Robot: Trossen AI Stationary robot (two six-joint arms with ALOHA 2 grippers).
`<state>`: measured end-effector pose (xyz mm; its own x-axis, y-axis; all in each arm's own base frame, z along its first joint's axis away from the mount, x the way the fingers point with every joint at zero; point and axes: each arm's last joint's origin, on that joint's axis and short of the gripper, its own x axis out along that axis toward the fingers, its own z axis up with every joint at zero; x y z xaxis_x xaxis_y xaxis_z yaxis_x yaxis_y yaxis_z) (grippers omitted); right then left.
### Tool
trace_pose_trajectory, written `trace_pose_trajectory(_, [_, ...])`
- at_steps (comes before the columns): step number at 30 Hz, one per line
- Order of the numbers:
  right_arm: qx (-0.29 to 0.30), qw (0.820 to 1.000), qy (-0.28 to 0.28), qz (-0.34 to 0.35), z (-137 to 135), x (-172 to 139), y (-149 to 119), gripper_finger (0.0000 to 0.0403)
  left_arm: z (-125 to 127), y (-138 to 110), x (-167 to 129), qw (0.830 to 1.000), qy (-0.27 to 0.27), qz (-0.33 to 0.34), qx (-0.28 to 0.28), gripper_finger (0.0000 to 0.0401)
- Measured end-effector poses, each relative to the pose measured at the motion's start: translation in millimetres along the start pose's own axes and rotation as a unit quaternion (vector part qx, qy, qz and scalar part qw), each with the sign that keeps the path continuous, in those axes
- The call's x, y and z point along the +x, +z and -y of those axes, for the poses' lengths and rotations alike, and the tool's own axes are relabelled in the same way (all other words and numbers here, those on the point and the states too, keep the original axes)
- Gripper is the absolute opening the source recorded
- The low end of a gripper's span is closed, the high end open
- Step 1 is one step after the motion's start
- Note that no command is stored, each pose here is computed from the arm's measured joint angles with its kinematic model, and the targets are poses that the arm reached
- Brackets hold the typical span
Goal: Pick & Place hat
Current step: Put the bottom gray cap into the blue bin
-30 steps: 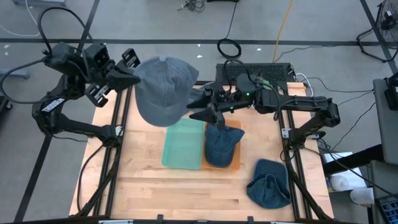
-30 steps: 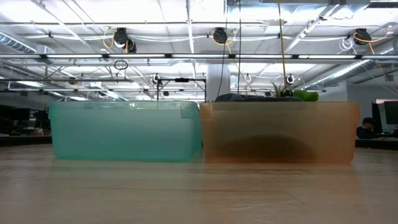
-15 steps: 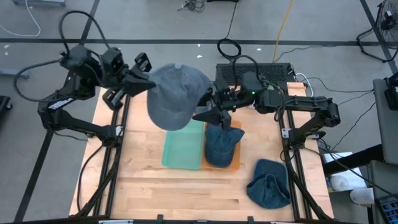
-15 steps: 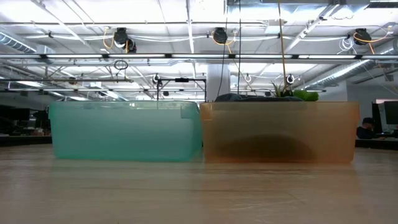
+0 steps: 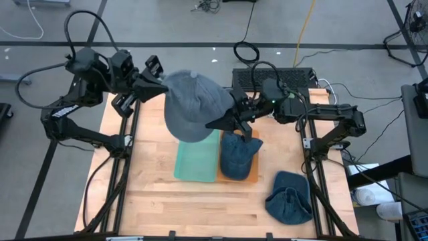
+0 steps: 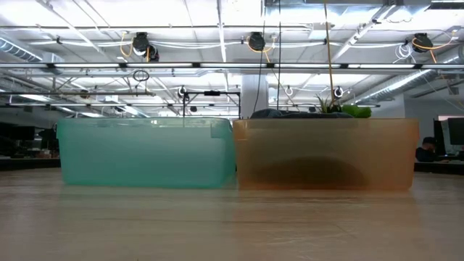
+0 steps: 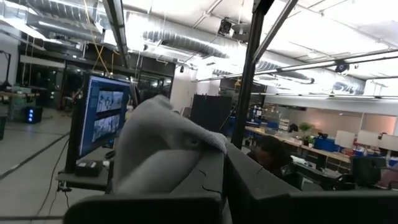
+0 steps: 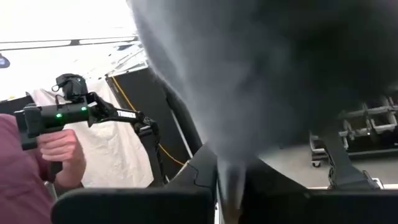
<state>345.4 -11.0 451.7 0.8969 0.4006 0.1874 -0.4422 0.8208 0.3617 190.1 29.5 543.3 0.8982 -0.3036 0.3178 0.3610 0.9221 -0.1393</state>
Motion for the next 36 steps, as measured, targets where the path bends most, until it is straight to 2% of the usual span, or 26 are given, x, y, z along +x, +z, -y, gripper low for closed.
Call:
trace_pose_trajectory(4, [0.000, 1.000, 0.009, -0.005, 0, 0, 0, 0.0004, -1, -3, 0, 1.000, 0.002, -0.015, -0.011, 0.0014])
trace_pose_trajectory(9, [0.004, 0.999, 0.035, -0.019, -6, -7, 4, 0.0002, -1, -5, -3, 0.999, 0.001, -0.035, -0.033, 0.0055])
trace_pose_trajectory(12, [0.004, 0.999, 0.040, -0.028, -13, -14, 8, 0.0002, 1, -3, -12, 0.998, 0.003, -0.047, -0.041, 0.0092])
trace_pose_trajectory(18, [0.024, 0.992, 0.095, -0.080, -24, -28, 13, 0.0001, 3, 4, -28, 0.998, 0.018, -0.047, -0.034, 0.0184])
trace_pose_trajectory(24, [0.081, 0.979, 0.110, -0.150, -22, -32, 2, 0.0001, -3, 5, -34, 0.993, -0.016, -0.072, -0.089, 0.0257])
trace_pose_trajectory(29, [0.121, 0.969, 0.101, -0.188, -19, -34, -6, 0.0000, -10, 1, -33, 0.989, -0.008, -0.090, -0.118, 0.0283])
trace_pose_trajectory(36, [0.131, 0.966, 0.095, -0.201, -14, -30, -12, 0.0000, -24, -12, -25, 0.981, 0.008, -0.122, -0.148, 0.0287])
